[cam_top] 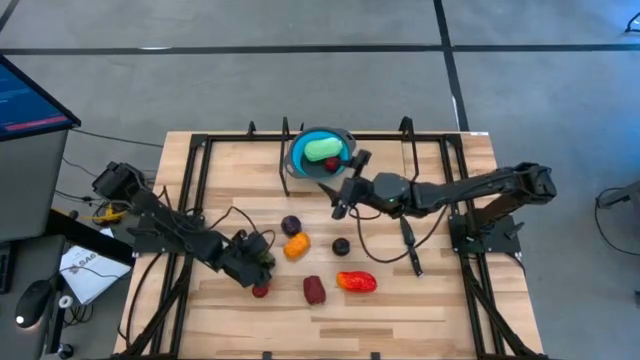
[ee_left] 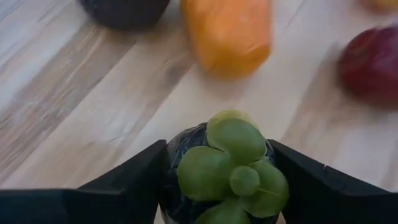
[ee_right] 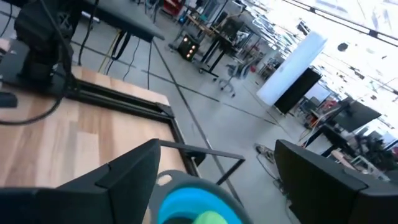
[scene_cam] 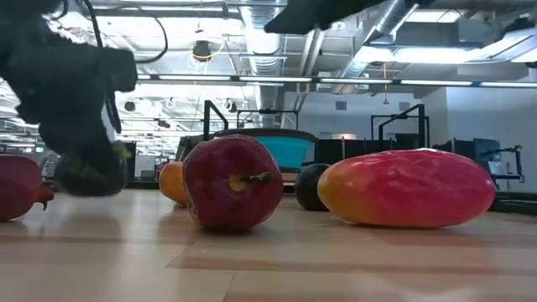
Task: Pick & Place Fruit
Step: Put the purple mangosteen into the blue strainer bowl on the shelf
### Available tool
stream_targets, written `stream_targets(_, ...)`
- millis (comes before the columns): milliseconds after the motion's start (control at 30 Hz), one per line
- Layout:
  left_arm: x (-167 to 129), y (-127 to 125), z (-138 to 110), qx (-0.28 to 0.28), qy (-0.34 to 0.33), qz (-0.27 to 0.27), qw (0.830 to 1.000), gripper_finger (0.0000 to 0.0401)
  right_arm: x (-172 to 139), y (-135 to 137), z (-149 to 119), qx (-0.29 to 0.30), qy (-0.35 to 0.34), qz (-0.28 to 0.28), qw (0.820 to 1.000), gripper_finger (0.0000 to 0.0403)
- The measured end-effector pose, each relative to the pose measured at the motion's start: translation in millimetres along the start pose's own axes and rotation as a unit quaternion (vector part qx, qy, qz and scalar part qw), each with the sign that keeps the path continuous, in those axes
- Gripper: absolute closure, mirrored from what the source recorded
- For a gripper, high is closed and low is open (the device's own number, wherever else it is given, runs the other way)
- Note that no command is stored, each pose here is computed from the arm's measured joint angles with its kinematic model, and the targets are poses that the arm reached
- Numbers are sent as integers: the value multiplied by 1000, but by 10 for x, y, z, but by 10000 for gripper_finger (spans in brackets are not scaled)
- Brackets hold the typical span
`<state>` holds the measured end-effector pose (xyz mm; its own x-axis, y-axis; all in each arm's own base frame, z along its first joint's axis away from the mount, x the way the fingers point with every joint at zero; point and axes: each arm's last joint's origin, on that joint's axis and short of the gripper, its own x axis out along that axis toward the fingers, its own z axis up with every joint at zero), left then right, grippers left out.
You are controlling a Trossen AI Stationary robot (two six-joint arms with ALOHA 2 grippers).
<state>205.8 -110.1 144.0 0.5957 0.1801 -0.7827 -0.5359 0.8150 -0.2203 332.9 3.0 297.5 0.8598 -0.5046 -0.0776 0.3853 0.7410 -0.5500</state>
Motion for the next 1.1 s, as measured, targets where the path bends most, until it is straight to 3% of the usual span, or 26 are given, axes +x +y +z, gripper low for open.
stream_targets(167,-118,18,193,-27,-54,-22,998,153,-92,-213,27,3,9,-11,1000,92)
stream_targets(333,-268,78,460,-10,-123,-41,991,158,-104,-276,-65,24,51,0,998,92)
stream_targets(633,-453,203,981,50,-239,-101,965,155,-224,-33,-304,68,161,43,984,92)
stream_targets(867,-429,261,1328,98,-270,-140,948,152,-534,110,-300,80,215,-3,973,92)
stream_targets(1100,-405,246,1993,158,-308,-130,929,151,-731,370,-507,113,272,-47,954,92)
